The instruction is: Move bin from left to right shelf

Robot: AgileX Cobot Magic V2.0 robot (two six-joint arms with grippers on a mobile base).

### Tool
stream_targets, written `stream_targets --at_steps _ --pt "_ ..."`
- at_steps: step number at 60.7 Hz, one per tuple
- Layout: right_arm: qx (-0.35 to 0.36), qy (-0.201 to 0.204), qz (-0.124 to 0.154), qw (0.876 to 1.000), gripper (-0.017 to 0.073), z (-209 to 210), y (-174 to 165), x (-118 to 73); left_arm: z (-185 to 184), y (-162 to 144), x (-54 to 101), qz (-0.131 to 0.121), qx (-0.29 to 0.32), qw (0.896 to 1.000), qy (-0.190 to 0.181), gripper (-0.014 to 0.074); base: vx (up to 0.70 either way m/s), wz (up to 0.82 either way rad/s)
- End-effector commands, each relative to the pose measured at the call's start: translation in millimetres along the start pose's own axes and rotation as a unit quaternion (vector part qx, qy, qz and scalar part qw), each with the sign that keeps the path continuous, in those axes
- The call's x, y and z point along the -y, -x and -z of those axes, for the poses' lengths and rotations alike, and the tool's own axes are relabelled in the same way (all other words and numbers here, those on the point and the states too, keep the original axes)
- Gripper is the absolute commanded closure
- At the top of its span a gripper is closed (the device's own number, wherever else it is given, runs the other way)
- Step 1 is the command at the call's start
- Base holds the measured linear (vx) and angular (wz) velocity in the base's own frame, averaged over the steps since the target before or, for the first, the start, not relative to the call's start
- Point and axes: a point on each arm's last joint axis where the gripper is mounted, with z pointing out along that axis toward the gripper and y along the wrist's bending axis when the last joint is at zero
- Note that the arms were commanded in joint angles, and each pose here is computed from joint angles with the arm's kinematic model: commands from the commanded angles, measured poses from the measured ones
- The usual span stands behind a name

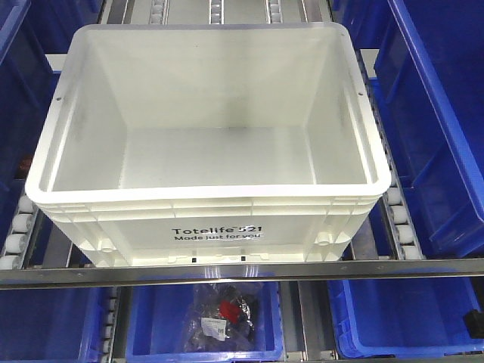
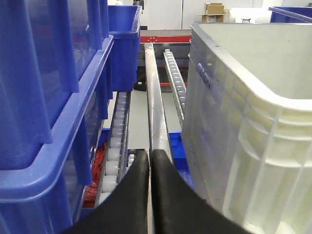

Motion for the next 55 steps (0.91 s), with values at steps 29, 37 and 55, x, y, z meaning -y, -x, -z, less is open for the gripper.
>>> stream_targets --at_steps 29,37,55 --pt "0.033 0.000 0.008 0.999 0.0566 0 2 0.0 2 13 0.4 0.006 0.051 0.999 -0.001 0.0601 0.00 0.00" --pt "0.033 0.000 0.008 0.999 0.0566 0 2 0.0 2 13 0.4 0.006 0.051 0.999 -0.001 0.0601 0.00 0.00" --pt "0.069 0.000 0.008 0.998 0.0566 1 12 -0.1 4 24 0.8 0.006 0.078 0.997 -0.002 0.0601 0.00 0.00"
